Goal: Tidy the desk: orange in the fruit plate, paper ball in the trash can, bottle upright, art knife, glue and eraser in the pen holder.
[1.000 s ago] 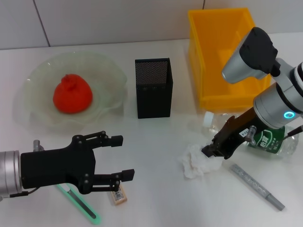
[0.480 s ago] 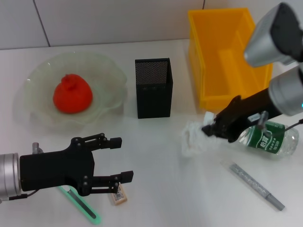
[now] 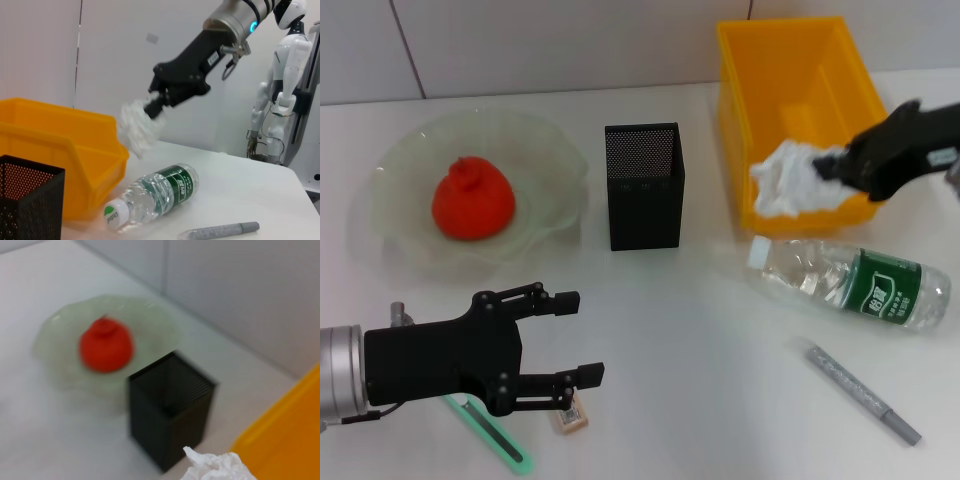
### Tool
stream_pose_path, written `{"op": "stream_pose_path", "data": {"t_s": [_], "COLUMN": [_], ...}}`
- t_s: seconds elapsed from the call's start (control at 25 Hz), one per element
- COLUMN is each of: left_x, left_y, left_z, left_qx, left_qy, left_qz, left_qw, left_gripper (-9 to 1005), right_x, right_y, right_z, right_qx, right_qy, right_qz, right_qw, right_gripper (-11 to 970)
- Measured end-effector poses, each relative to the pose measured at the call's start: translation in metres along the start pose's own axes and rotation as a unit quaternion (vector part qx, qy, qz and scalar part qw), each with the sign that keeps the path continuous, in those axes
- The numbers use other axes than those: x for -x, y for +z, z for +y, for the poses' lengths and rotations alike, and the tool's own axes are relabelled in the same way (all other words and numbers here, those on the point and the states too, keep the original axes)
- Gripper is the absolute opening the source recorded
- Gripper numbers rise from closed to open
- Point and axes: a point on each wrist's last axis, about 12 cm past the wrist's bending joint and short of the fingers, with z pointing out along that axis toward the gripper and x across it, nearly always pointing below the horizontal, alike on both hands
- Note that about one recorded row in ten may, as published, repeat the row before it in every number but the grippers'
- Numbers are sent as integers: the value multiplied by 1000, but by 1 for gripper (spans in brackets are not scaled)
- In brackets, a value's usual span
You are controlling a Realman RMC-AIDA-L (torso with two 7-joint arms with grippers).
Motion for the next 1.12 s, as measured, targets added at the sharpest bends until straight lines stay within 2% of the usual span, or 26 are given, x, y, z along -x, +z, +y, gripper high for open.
{"op": "stream_pose_path", "data": {"t_s": [0.16,0.32,0.6,0.92,1.12], "left_x": [0,1,3,3,3], "left_y": [1,3,4,4,5], "left_z": [0,0,2,2,1], "left_qx": [-1,-3,-2,-1,-3], "left_qy": [0,1,4,4,4], "left_qz": [-1,-2,-2,-2,-1], "left_qw": [1000,1000,1000,1000,1000], "left_gripper": [840,840,841,841,841], "right_x": [1,0,-4,-7,-6], "right_y": [-9,-6,26,49,52], "right_z": [-13,-25,-48,-58,-58], "right_qx": [-39,-75,-103,-111,-111], "right_qy": [1,-1,-7,-8,-7], "right_qz": [-23,-25,-21,-20,-22], "right_qw": [999,997,994,994,994], "right_gripper": [4,3,4,5,15]}}
